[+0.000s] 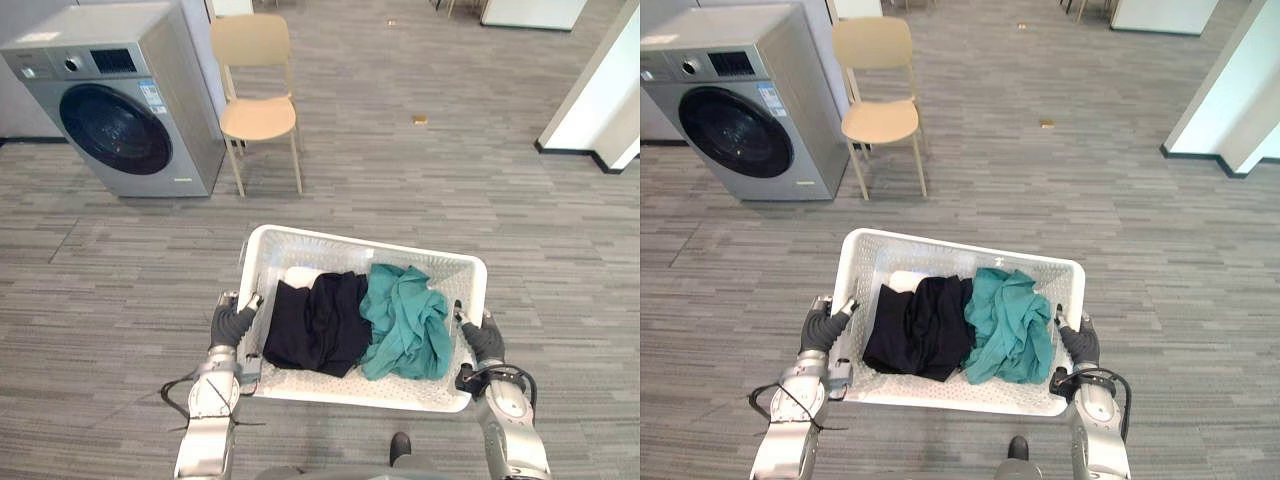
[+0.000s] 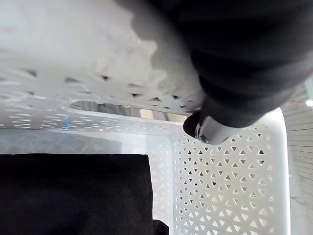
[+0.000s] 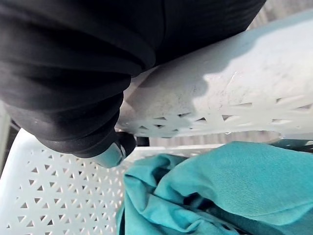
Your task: Pick up the laundry basket with both hands and put the clothes into the washing machine.
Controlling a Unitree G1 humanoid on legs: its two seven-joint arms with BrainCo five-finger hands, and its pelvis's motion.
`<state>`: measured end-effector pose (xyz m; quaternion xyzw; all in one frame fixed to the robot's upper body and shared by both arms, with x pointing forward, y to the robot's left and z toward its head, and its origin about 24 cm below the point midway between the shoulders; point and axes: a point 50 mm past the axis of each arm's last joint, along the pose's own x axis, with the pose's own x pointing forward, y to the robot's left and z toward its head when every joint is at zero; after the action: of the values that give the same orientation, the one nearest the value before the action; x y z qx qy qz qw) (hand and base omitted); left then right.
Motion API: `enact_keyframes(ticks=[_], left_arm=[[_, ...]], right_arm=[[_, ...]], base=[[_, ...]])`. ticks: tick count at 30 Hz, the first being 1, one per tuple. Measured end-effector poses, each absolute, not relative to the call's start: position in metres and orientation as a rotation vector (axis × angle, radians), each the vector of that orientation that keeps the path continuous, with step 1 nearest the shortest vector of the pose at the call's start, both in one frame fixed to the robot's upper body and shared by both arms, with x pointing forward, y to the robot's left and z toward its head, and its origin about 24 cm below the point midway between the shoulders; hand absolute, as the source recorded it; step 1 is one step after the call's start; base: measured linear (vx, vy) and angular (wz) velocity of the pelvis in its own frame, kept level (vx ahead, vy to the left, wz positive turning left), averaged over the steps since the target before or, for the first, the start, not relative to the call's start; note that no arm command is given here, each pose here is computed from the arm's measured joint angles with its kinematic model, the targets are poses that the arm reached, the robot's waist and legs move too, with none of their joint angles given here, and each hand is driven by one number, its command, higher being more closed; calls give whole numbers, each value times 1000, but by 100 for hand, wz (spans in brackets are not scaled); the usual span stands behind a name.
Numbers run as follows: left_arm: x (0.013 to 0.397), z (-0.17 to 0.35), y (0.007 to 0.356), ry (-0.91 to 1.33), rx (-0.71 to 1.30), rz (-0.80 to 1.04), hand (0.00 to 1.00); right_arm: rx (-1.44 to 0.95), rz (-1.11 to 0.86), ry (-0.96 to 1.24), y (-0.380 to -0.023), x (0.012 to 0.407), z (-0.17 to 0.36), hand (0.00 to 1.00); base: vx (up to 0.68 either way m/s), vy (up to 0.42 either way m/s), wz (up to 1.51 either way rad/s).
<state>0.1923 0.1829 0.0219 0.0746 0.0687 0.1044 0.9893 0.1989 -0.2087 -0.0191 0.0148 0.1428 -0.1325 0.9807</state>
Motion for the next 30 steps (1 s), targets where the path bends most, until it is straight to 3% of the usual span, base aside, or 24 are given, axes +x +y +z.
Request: enact_keyframes(ticks=[11,19,30], left_arm=[[179,11,202,190,71,289,100],[178,6,194,175,-14,303,100],[182,-5,205,235,51,272,100]], right_arm=[[-25,-172,265,-194,214,-13,100],[-86,-152,187,-201,225,6,100],[-18,-193,272,-192,208,-14,100]], base=[[22,-46,20],[140,-32,34],[499,216,-26]])
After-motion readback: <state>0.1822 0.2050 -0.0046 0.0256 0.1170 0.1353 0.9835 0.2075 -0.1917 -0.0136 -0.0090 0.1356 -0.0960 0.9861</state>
